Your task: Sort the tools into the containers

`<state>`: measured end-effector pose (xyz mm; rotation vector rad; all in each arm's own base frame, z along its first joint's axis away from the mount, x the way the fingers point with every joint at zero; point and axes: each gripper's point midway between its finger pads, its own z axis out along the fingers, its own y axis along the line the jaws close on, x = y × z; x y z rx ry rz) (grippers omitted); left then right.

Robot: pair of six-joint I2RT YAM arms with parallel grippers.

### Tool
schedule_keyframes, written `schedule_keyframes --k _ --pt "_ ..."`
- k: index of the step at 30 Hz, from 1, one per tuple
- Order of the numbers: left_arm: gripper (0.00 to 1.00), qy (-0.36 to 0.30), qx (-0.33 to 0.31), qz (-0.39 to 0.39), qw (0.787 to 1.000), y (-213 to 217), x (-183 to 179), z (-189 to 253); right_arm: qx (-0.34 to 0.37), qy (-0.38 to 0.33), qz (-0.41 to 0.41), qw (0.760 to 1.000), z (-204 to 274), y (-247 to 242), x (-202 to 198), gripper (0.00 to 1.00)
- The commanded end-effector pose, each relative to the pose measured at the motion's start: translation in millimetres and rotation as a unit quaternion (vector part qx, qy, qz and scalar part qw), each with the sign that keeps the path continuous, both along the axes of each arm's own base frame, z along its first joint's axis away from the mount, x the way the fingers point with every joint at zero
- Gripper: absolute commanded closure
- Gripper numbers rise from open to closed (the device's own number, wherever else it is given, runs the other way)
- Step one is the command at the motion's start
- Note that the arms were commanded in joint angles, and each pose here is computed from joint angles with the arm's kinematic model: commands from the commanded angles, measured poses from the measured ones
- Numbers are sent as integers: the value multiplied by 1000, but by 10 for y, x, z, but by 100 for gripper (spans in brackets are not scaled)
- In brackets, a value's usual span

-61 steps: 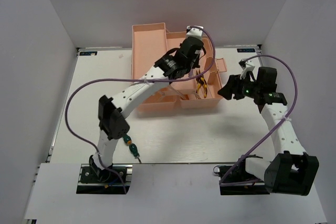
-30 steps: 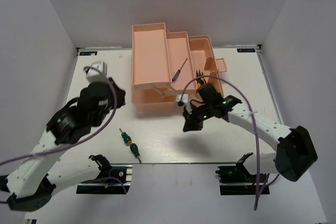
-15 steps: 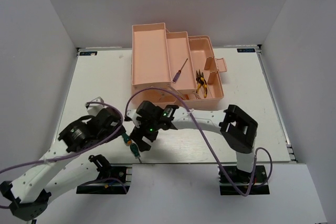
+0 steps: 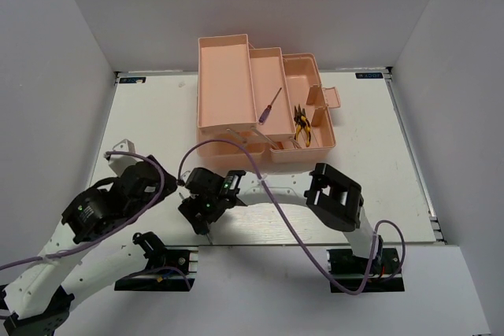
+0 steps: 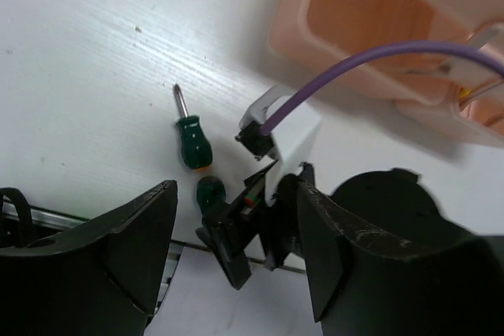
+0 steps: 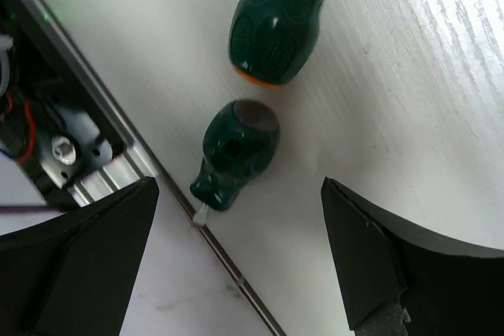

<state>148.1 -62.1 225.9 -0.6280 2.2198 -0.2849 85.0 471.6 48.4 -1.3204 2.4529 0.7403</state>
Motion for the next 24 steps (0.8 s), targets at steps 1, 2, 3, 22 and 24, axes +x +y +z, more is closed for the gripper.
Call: schedule_keyframes --k 1,2,3,22,24 --pt "28 -43 -1 63 997 232 52 228 0 -4 -56 998 -7 154 53 10" --pt "28 -46 -4 63 997 241 43 239 -3 -6 -60 998 -43 166 48 10" --pt "28 -53 -5 68 996 260 55 283 -4 -2 -66 998 -92 187 37 12" --pt "33 -4 -22 126 992 283 -11 -290 55 -12 -8 998 586 -585 399 100" --pt "33 11 -27 117 993 203 -8 -429 116 -47 53 991 913 -599 453 100"
